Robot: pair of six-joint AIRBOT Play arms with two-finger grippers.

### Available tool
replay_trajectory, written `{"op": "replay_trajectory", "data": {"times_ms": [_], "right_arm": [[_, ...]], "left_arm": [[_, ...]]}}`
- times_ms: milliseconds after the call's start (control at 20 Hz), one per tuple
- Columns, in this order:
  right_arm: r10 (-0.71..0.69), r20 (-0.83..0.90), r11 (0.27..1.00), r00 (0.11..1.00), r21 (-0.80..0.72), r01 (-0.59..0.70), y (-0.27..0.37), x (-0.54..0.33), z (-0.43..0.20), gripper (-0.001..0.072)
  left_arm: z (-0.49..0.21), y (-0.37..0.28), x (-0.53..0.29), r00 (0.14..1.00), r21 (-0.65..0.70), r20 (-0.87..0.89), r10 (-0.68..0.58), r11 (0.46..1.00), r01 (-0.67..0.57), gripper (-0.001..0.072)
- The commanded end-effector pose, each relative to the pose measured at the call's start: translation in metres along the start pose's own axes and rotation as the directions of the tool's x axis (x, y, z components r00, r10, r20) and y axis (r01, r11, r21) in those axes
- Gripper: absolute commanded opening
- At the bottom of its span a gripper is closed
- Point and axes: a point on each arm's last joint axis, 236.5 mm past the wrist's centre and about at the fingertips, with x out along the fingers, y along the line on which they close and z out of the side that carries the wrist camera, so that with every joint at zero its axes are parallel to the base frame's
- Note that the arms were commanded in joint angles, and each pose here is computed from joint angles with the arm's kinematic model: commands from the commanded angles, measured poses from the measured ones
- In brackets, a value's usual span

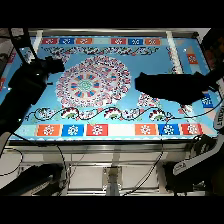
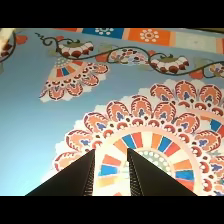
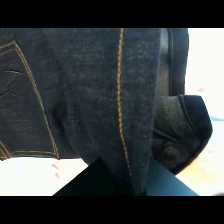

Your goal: Fold the clothes and pants, and hang the long-sleeved shirts on hangers.

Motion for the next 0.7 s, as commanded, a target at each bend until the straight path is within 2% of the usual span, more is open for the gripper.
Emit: {"op": "replay_trajectory", "data": {"times_ms": [0, 250, 450, 500, 550, 600, 650], "right_arm": [[-0.175, 0.022, 0.967, 0.984, 0.191, 0.167, -0.092, -0.037, -0.007, 0.0014], [-0.267, -0.052, 0.909, 0.962, 0.319, 0.270, -0.159, -0.062, -0.035, 0.0014], [-0.280, -0.060, 0.898, 0.958, 0.337, 0.283, -0.169, -0.063, -0.037, 0.0019], [-0.282, -0.057, 0.897, 0.958, 0.337, 0.285, -0.170, -0.064, -0.037, 0.0063], [-0.297, -0.059, 0.891, 0.953, 0.341, 0.299, -0.174, -0.065, -0.037, 0.0179], [-0.331, -0.064, 0.877, 0.941, 0.347, 0.332, -0.182, -0.067, -0.038, 0.0339], [-0.367, -0.072, 0.861, 0.927, 0.351, 0.368, -0.190, -0.071, -0.040, 0.0426]], "left_arm": [[-0.001, 0.000, -0.001, 1.000, 0.008, -0.004, 0.003, 1.000, -0.002, 0.0225], [-0.001, 0.000, -0.001, 1.000, 0.008, -0.004, 0.003, 1.000, -0.003, 0.0225], [-0.001, 0.000, -0.001, 1.000, 0.008, -0.004, 0.003, 1.000, -0.002, 0.0225], [-0.001, 0.000, -0.001, 1.000, 0.008, -0.004, 0.003, 1.000, -0.003, 0.0225], [-0.001, 0.000, -0.001, 1.000, 0.008, -0.004, 0.003, 1.000, -0.002, 0.0225], [-0.001, 0.000, -0.001, 1.000, 0.008, -0.004, 0.003, 1.000, -0.003, 0.0225], [-0.001, 0.000, -0.001, 1.000, 0.008, -0.004, 0.003, 1.000, -0.002, 0.0225]]}}
